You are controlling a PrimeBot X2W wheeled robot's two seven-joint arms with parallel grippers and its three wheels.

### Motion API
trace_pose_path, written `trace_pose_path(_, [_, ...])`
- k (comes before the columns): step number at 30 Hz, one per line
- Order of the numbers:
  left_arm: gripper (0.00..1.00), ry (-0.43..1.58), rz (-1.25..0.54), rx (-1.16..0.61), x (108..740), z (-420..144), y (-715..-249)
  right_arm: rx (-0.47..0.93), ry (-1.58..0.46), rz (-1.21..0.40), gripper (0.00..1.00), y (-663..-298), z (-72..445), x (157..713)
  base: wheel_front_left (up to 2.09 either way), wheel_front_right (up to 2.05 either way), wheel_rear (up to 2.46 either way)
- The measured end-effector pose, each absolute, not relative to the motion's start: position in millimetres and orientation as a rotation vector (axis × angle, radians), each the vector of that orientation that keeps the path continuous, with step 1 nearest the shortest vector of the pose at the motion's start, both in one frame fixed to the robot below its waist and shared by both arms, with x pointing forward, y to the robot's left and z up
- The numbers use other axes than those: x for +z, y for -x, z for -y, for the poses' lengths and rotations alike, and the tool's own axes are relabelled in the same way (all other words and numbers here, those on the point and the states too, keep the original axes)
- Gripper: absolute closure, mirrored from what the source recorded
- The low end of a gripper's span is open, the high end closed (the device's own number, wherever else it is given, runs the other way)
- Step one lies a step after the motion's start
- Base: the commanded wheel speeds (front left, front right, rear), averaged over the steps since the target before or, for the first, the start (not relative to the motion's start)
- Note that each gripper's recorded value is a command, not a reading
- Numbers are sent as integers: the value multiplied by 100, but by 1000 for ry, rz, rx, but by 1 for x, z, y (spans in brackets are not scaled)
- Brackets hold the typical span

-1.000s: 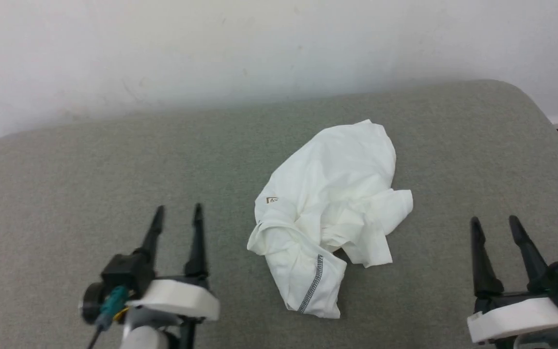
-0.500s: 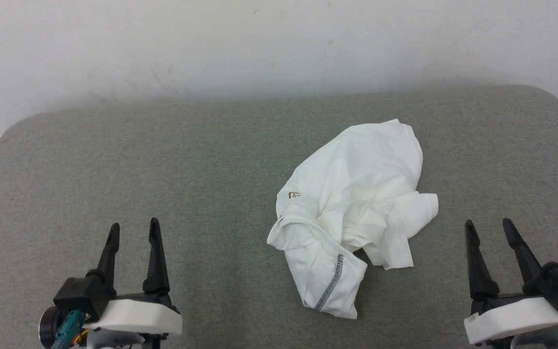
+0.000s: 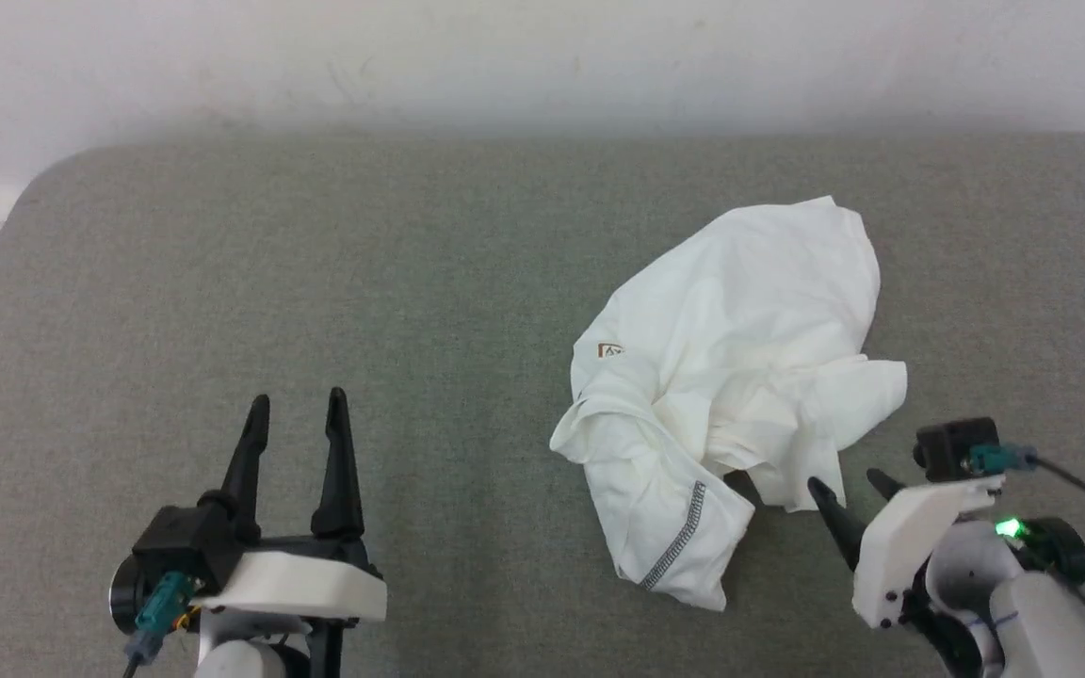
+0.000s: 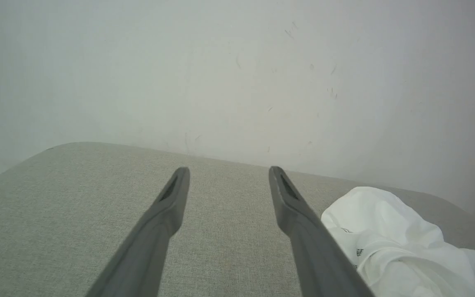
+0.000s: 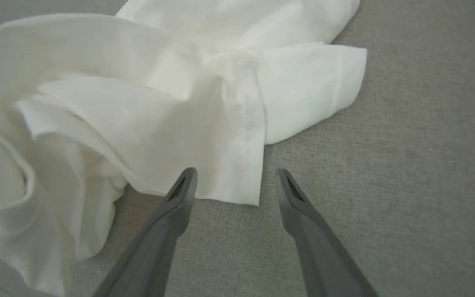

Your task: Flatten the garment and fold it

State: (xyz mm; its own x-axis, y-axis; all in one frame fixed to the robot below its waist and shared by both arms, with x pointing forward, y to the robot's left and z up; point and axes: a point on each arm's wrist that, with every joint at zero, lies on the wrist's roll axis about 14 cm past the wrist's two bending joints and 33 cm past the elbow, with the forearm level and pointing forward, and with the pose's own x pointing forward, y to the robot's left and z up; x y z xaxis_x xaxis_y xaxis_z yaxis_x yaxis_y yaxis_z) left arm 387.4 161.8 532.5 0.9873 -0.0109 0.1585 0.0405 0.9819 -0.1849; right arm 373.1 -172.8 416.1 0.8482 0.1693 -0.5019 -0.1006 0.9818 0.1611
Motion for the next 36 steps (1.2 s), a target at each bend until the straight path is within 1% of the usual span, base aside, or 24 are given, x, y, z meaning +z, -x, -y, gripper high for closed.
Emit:
trace_pose_path(5, [0,191,158,-27,531,-161,-399,198,-104,-701,0,-391,167,396,0,0,0])
trace_pose_path(9, [0,201,160,-28,532,-158,-405,240,-127,-866,0,-387,156,370,0,0,0])
trace_pose_path(10, [0,201,157,-29,531,-158,-405,248,-133,-896,23,-386,154,367,0,0,0])
trace_pose_path(11, [0,201,153,-30,529,-157,-406,254,-131,-918,60,-387,155,365,0,0,0])
trace_pose_path(12, [0,201,149,-27,528,-157,-406,261,-130,-935,82,-388,154,364,0,0,0])
trace_pose_path(13, [0,200,144,-23,526,-158,-406,270,-122,-954,100,-387,154,363,0,0,0])
trace_pose_path(16, [0,201,132,-32,523,-154,-406,301,-111,-985,100,-383,149,362,0,0,0])
trace_pose_path(18, [0,201,130,-35,522,-153,-405,314,-115,-968,100,-382,146,366,0,0,0])
trace_pose_path(20, [0,199,128,-35,523,-151,-405,316,-93,-905,100,-386,148,374,0,0,0])
trace_pose_path(22, [0,199,129,-40,523,-150,-403,295,-80,-779,100,-398,155,390,0,0,0])
trace_pose_path(24, [0,198,129,-42,524,-149,-401,257,-58,-691,100,-408,171,407,0,0,0])
trace_pose_path(27, [0,198,126,-51,524,-145,-398,170,-32,-574,100,-420,206,434,0,0,0])
trace_pose_path(30, [0,200,127,-72,525,-138,-397,57,-9,-482,100,-423,251,461,0,0,0])
trace_pose_path(33, [0,201,131,-91,527,-131,-397,-91,-5,-406,100,-416,308,486,0,0,0])
trace_pose_path(36, [0,202,132,-105,528,-125,-398,-267,-28,-352,100,-394,369,502,0,0,0])
